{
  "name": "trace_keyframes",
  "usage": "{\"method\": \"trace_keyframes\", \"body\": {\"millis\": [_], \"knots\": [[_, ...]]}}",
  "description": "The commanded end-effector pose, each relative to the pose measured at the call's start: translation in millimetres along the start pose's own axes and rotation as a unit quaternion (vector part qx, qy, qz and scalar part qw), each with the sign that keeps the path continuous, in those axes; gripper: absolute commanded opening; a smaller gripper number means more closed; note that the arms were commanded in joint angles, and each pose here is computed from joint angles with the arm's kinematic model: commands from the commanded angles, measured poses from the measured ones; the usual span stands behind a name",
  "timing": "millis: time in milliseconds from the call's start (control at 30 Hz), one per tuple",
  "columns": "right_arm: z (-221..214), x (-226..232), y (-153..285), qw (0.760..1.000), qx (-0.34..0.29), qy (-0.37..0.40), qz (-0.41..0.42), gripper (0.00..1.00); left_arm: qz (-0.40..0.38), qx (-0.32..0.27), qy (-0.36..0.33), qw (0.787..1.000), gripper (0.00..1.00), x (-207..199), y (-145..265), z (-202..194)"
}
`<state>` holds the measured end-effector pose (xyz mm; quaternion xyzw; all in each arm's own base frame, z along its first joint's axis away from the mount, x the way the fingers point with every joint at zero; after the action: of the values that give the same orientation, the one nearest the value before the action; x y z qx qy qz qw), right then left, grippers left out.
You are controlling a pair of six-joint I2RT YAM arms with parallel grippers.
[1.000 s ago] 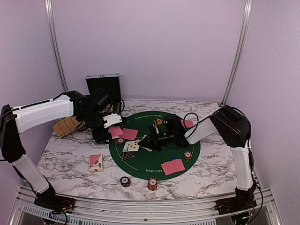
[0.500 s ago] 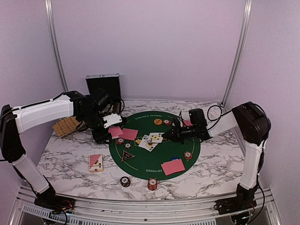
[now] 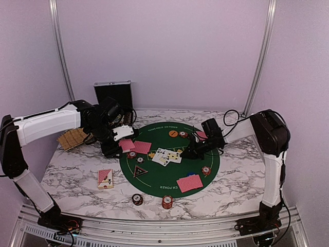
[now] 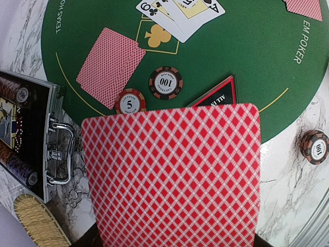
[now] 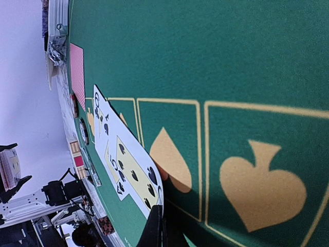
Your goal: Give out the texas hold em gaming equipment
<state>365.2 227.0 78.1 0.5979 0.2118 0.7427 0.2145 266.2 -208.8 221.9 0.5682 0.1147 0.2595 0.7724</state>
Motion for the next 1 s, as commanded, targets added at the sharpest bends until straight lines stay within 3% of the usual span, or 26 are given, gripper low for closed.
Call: {"method": "trace_keyframes", "body": {"millis": [0, 533, 733, 967], "knots": [[3.1, -11.6, 1.3, 0.998, 0.018, 0.008, -0.061, 0.00, 0.004, -0.015, 0.007, 1.000, 0.00, 1.7, 8.3, -0.1], [21.3, -10.8, -5.8, 0.998, 0.007, 0.016, -0.063, 0.00, 0.002, -0.017, 0.008, 1.000, 0.00, 2.6, 8.0, 2.6], [25.2, -1.8, 2.8, 0.996, -0.005, 0.038, -0.083, 0.30, 0.004, -0.018, 0.009, 1.000, 0.00, 2.9, 8.4, 3.5], [25.6, 7.2, 0.2, 0.994, 0.006, 0.051, -0.092, 0.44, 0.002, -0.020, 0.011, 1.000, 0.00, 2.8, 9.1, 3.7]]}}
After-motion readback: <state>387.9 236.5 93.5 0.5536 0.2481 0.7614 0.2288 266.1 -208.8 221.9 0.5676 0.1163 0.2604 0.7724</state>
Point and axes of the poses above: each gripper's point midway between its finger pads, its own y axis back along the fingers, its own x axis along the line the jaws close on, z = x × y, the point moved 9 cm from there along y, back along the fingers, and after that the axes turned 10 degrees about y, right-handed, at the moved point
